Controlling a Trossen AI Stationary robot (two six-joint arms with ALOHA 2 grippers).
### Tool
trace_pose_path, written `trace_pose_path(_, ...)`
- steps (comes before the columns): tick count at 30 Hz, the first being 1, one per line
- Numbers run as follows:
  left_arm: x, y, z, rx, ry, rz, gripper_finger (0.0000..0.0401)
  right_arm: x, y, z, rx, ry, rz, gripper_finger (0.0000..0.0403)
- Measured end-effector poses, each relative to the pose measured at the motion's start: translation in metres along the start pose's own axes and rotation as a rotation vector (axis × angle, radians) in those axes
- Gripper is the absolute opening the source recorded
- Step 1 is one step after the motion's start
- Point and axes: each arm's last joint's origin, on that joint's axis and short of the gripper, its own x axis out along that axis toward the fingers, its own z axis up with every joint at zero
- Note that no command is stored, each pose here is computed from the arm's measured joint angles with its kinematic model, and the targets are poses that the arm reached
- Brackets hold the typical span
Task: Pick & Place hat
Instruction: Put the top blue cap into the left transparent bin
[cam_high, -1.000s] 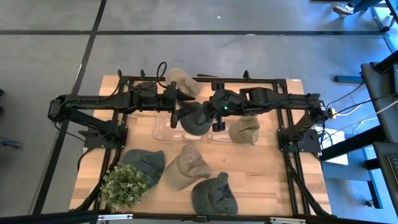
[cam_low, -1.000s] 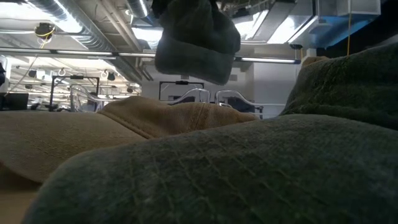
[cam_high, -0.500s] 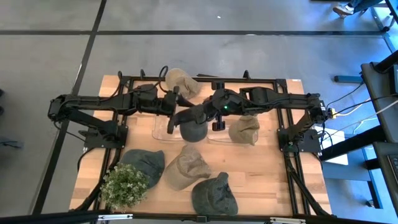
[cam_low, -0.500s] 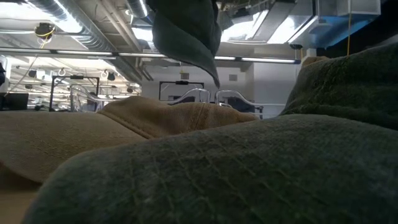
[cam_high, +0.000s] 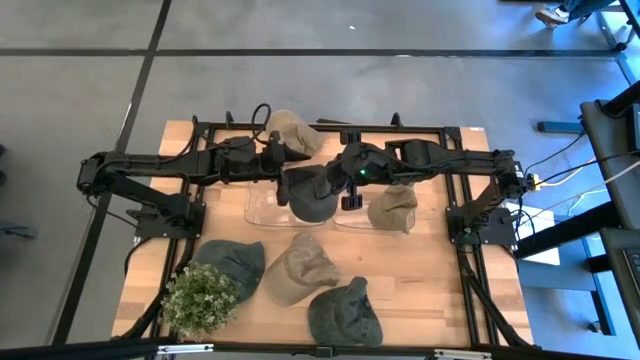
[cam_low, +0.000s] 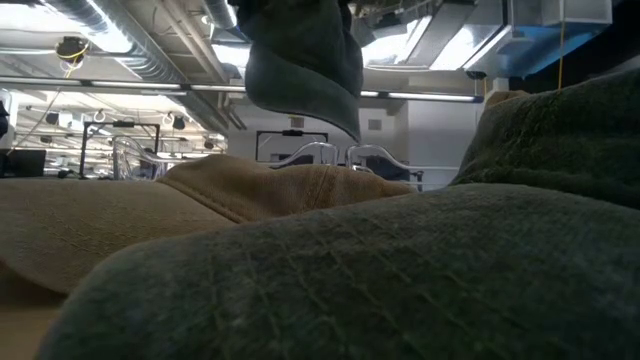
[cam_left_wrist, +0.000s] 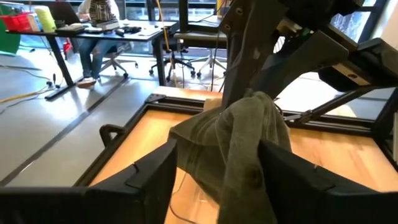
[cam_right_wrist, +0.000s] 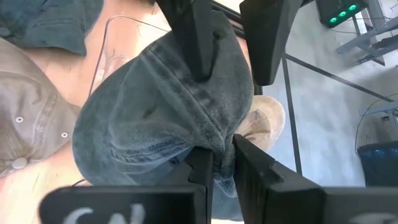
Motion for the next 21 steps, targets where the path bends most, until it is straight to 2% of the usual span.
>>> trace_pose_path(8, 0.0000, 0.0000, 0.0000, 0.063, 0.000, 0.001, 0.0099, -0.0001, 0.0000, 0.0001, 0.000, -0.001, 0.001, 0.0048)
trace_pose_path(14, 0.0000, -0.0003, -0.0001, 0.131, 0.001, -0.003, 0.0012, -0.0004, 0.0015, -0.0002, 0.001, -0.010, 0.051, 0.0048)
trace_pose_path(21, 0.0000, -0.0003, 0.0000, 0.165, 0.000, -0.003, 0.0005, -0.0004, 0.0018, -0.0009, -0.008, -0.003, 0.053, 0.0053)
